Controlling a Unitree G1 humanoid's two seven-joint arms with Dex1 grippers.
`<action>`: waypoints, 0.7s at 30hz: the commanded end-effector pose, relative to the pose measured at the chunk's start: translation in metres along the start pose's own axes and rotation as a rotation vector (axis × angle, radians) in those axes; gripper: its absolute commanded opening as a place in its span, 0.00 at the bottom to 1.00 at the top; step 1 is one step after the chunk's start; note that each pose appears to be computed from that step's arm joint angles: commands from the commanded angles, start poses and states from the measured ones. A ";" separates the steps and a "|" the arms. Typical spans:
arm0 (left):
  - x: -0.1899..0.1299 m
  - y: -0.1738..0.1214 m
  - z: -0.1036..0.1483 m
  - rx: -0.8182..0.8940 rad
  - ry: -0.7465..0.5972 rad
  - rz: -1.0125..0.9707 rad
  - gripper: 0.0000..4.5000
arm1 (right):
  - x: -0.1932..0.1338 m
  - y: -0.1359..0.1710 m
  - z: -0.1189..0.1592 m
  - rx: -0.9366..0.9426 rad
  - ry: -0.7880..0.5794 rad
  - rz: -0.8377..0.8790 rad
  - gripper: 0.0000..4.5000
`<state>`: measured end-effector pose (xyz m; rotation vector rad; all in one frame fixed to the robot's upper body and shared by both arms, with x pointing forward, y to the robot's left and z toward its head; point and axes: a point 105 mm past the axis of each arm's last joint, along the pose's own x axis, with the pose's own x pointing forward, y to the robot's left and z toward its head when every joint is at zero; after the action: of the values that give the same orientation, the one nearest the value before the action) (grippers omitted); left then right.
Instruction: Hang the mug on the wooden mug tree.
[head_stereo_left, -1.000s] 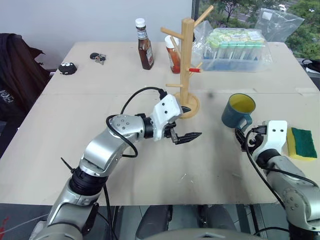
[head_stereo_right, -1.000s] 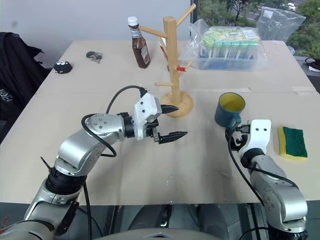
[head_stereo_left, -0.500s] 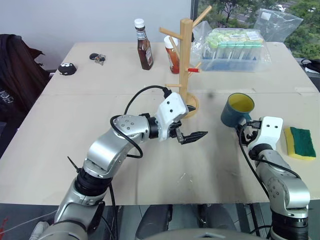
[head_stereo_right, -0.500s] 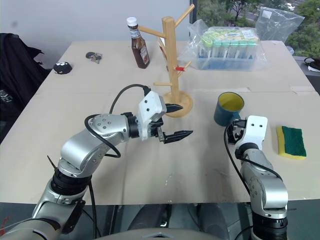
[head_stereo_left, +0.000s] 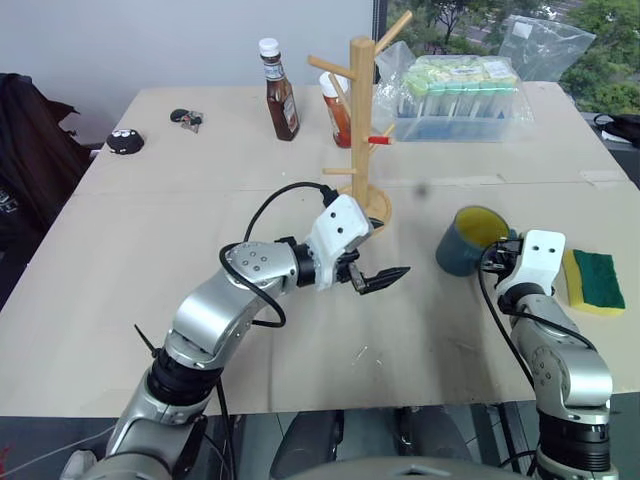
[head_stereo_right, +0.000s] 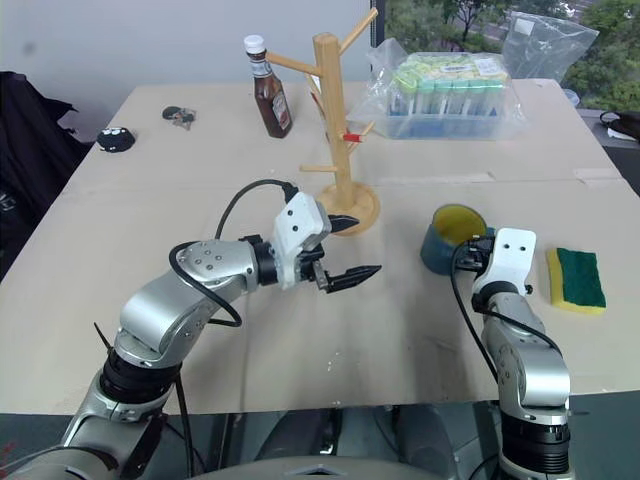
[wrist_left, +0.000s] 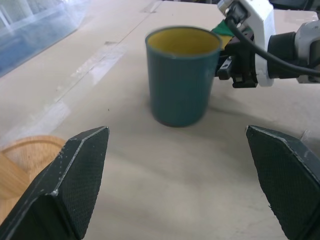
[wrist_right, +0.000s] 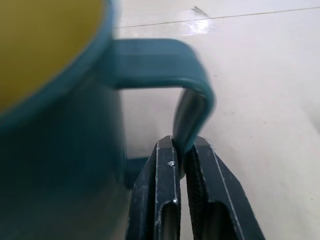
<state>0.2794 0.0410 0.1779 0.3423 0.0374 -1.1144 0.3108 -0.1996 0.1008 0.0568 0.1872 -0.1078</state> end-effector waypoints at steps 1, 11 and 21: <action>-0.003 -0.003 0.011 0.047 -0.045 0.003 1.00 | 0.002 0.002 0.021 -0.017 -0.094 0.035 0.01; -0.029 0.012 0.007 -0.129 -0.334 0.173 1.00 | -0.007 0.026 0.084 -0.457 -0.227 0.500 0.01; -0.053 0.029 0.031 -0.161 -0.676 0.361 1.00 | -0.025 0.076 0.169 -0.960 -0.180 0.835 0.01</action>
<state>0.2810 0.0887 0.2080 -0.1781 -0.4184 -0.8213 0.3279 -0.1357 0.2689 -0.7915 -0.0112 0.7909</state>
